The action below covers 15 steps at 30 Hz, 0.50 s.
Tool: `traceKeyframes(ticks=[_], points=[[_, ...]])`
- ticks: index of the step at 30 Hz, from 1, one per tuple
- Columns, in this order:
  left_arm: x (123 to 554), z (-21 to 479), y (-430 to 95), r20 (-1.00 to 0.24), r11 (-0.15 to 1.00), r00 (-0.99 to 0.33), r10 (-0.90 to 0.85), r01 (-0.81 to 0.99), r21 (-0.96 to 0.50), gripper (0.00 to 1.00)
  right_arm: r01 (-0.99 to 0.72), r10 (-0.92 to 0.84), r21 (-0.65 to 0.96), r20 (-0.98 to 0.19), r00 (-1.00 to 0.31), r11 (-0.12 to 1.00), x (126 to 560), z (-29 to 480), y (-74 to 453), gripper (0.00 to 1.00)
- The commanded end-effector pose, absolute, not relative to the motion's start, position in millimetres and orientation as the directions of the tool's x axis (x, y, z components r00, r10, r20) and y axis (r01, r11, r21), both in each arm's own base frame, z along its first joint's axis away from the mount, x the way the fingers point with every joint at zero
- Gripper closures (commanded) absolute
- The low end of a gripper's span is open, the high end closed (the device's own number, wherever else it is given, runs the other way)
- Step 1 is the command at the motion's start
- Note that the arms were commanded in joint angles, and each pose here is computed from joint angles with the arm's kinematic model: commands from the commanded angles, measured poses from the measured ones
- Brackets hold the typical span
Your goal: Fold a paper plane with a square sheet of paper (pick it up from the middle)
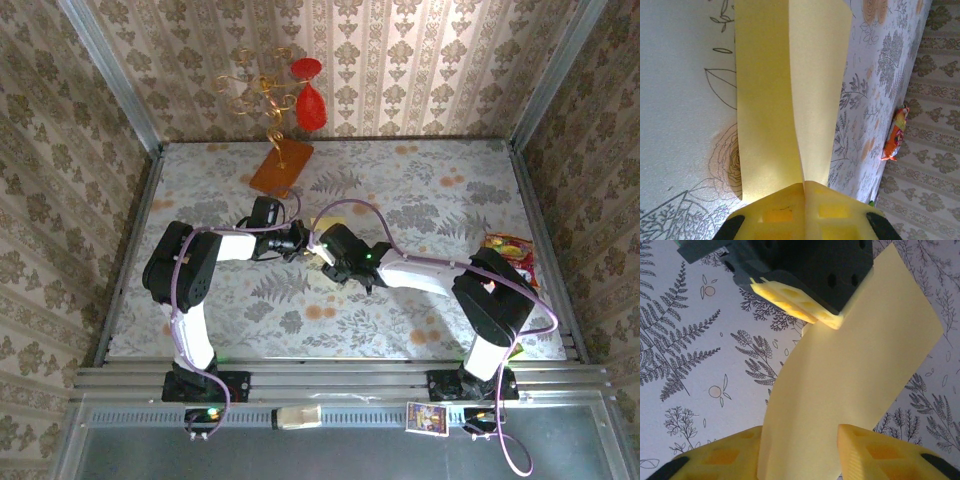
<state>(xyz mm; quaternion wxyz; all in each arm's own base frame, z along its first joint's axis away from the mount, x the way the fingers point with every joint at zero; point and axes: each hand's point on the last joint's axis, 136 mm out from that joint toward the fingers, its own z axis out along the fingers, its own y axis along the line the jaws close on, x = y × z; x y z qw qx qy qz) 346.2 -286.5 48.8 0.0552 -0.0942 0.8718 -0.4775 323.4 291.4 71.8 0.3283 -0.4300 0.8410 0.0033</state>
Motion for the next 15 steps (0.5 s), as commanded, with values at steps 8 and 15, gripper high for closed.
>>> traceKeyframes(ticks=[8, 15], points=[[352.7, 67.7, -288.5, -0.039, 0.516, -0.975, -0.220, -0.082, -0.853, 0.96, -0.735, -0.651, -0.132, -0.584, -0.484, 0.665, 316.1, 65.3, 286.9, 0.65], [351.7, 67.5, -288.2, -0.037, 0.515, -0.975, -0.220, -0.085, -0.853, 0.96, -0.741, -0.627, -0.076, -0.594, -0.504, 0.667, 315.7, 63.4, 288.0, 0.71]])
